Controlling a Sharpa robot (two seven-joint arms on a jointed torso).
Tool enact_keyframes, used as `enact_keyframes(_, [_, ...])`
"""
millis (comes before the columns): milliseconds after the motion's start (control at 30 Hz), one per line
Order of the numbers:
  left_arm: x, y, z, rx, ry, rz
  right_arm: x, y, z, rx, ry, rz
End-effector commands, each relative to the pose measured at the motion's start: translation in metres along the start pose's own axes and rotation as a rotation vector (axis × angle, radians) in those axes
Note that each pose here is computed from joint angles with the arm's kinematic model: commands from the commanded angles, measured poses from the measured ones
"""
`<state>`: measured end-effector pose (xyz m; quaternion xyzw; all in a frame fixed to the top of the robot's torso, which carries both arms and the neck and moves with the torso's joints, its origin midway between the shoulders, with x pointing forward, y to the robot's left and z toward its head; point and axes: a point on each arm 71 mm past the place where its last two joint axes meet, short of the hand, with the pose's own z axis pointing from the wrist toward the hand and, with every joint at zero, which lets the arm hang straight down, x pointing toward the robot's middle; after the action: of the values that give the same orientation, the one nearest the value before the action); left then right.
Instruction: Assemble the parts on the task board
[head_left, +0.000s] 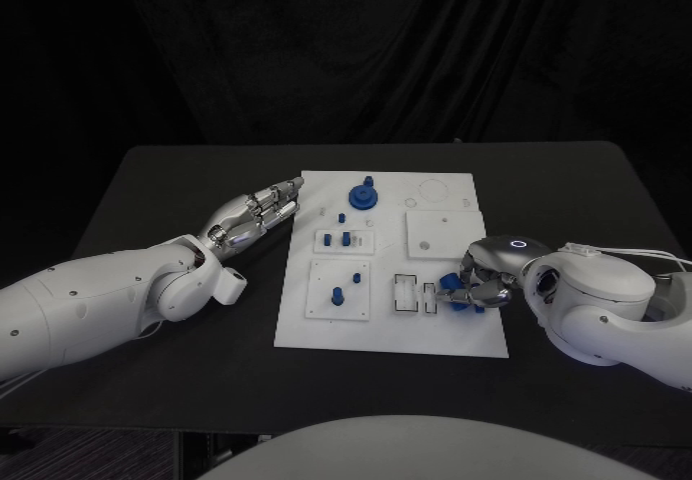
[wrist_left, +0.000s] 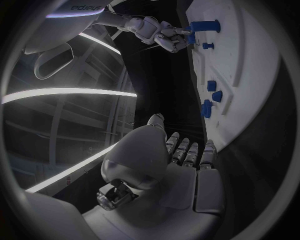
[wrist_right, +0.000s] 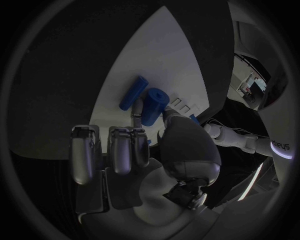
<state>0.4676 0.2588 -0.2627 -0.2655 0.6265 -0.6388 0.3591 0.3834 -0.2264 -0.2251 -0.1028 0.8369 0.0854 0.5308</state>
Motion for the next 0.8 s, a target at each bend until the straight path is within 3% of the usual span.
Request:
enact_keyframes(33, [0.0021,-0.0008,0.0001,0.022,0.014,-0.013,0.0039,-0.0020,0.0010,0.029,0.027,-0.024])
enact_keyframes(433, [0.0027,0.0007,0.0003,0.018,0.017,-0.016,0.0062,-0.0011,0.0031,0.017,0.040,0.011])
enact_keyframes(800, [0.0021,0.0025,-0.0011,0.013,0.016,-0.017,0.0019,0.0015,-0.0005,-0.030,-0.021,0.110])
